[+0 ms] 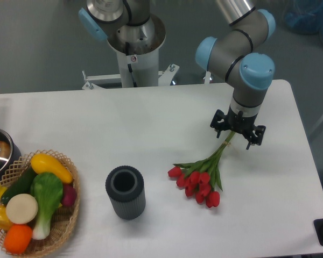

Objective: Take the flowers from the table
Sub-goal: 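Lower the open gripper down onto the tulip stems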

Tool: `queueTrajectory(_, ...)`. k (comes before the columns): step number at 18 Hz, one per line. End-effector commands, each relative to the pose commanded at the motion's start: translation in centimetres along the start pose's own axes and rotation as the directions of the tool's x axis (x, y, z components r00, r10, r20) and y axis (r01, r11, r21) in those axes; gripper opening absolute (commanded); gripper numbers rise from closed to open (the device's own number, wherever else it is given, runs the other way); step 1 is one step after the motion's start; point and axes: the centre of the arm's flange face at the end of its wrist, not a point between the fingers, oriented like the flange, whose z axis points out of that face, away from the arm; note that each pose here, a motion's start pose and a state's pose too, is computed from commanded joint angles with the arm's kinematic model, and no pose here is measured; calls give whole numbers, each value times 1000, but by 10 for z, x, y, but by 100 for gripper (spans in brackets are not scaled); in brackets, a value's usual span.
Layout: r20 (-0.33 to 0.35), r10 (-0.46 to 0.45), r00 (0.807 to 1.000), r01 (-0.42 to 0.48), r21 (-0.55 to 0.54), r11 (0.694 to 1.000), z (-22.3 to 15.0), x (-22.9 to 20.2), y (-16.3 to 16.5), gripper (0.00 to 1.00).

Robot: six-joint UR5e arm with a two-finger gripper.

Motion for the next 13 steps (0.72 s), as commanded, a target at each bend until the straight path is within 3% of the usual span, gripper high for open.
queueTrajectory(13, -40, 29, 999, -29, -9, 1000, 24, 10, -15, 100)
